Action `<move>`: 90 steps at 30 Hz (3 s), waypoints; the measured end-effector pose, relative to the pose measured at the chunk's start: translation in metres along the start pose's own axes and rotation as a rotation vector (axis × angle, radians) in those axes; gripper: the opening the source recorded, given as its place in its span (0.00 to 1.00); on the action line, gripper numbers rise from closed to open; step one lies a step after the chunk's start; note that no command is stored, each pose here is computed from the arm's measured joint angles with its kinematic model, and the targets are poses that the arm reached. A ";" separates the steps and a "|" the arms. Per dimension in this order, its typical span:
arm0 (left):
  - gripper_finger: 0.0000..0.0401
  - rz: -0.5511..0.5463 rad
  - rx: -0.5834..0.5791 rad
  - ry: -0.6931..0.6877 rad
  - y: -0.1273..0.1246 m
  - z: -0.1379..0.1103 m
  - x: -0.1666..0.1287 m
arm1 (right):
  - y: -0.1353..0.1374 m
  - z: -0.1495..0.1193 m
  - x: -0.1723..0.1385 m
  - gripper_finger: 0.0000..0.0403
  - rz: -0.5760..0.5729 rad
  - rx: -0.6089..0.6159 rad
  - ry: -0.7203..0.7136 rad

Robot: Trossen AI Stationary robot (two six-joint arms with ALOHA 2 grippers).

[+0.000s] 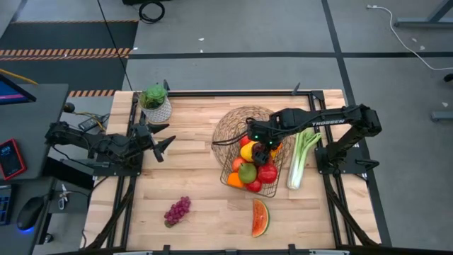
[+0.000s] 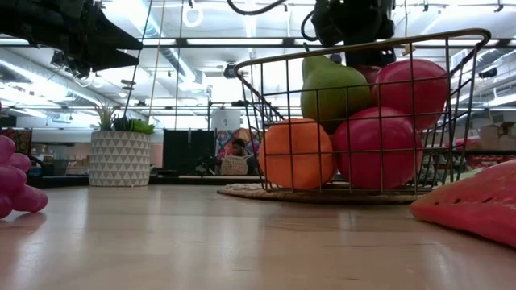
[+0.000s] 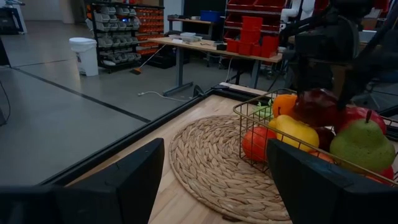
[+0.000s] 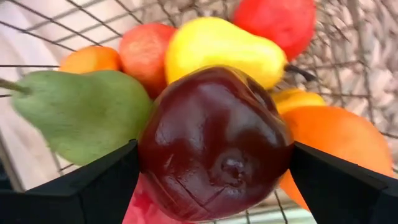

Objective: Build produce basket
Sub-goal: Put the dark red apple into the wire basket

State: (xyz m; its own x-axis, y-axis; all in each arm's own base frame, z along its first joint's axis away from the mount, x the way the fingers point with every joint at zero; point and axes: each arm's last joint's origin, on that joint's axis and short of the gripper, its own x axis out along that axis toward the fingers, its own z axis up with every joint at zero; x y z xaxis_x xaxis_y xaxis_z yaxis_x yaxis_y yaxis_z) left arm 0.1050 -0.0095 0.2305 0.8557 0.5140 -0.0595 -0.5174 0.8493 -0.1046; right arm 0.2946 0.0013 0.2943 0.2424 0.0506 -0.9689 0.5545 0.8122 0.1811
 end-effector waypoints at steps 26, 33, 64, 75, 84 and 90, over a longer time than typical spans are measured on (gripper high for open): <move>0.72 0.000 0.000 0.000 0.000 0.000 0.000 | 0.006 -0.014 0.014 0.99 -0.147 -0.011 -0.059; 0.72 0.000 0.001 0.000 0.000 0.000 0.000 | 0.008 -0.012 0.012 0.99 -0.137 -0.015 -0.066; 0.72 0.000 0.000 0.000 0.000 0.000 0.000 | 0.020 0.007 0.003 0.99 0.152 -0.199 -0.123; 0.72 0.000 -0.010 -0.002 0.000 0.000 0.000 | 0.017 0.009 0.003 0.99 0.151 -0.209 -0.128; 0.72 -0.025 -0.250 -0.107 -0.002 0.014 -0.001 | 0.016 0.007 0.003 0.99 0.160 -0.241 -0.101; 0.72 -0.027 -0.215 -0.134 -0.001 0.026 -0.003 | 0.015 0.005 0.003 0.99 0.148 -0.239 -0.081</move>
State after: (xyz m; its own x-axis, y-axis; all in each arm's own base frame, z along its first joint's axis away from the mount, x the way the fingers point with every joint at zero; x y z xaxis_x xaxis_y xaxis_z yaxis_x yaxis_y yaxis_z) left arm 0.1031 -0.0088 0.2567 0.8538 0.5149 0.0765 -0.4695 0.8252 -0.3139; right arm 0.3079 0.0107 0.2947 0.3752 0.1399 -0.9163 0.3070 0.9140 0.2652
